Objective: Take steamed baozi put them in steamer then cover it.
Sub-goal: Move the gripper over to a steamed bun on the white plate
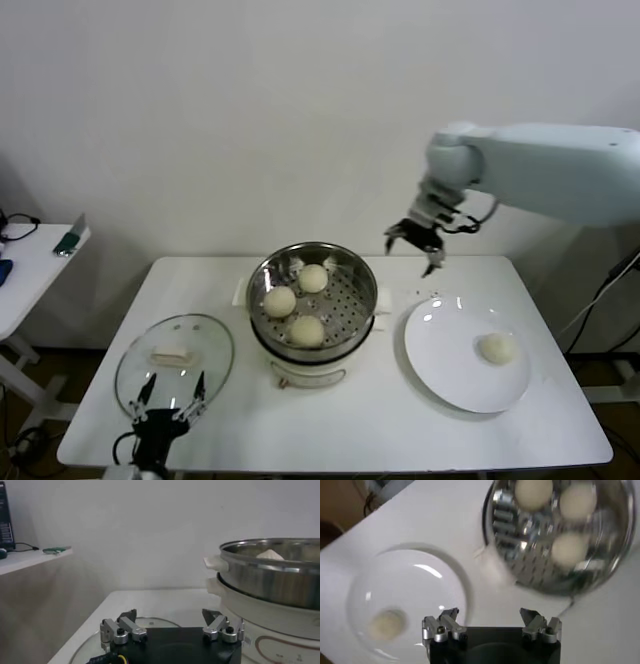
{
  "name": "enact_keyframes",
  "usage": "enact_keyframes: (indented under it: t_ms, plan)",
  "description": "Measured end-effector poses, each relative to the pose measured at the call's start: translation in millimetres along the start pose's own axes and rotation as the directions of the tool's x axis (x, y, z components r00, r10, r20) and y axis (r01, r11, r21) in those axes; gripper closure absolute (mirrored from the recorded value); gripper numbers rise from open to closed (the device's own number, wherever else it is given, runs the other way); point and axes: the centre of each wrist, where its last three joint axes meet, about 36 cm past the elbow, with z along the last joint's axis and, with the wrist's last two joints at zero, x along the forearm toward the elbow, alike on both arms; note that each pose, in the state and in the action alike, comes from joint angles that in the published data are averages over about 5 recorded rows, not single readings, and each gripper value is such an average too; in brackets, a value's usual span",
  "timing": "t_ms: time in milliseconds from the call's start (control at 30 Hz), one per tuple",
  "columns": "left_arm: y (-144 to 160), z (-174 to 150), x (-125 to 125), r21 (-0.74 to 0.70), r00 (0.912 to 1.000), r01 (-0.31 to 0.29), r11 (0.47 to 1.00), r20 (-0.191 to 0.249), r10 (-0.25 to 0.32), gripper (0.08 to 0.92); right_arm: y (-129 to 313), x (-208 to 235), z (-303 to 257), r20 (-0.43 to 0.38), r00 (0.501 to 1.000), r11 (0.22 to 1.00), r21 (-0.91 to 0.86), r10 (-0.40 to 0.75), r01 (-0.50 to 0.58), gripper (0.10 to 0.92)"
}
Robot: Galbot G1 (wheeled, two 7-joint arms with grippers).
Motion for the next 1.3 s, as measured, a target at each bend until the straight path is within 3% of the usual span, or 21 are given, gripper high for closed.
enact_keyframes:
  t_ms: [267, 533, 1300]
  plan:
    - [0.3, 1.2, -0.7, 0.003, 1.0, 0.003, 1.0, -0.004, -0.003, 0.177, 85.7, -44.0, 61.2, 0.004, 1.0, 0.929, -0.37, -0.03, 0.029, 0.2]
    - [1.0, 4.2, -1.4, 0.004, 0.9999, 0.007, 1.0, -0.01, -0.007, 0.177, 142.0, -100.0, 85.0, -0.032, 0.995, 0.836, -0.546, -0.091, 0.059, 0.2]
    - [-1.3, 9.0, 3.2, -0.006, 0.9996, 0.012, 1.0, -0.027, -0.012, 0.177, 177.2, -199.5, 100.7, -0.066, 0.991, 0.74, -0.671, -0.116, 0.042, 0.208]
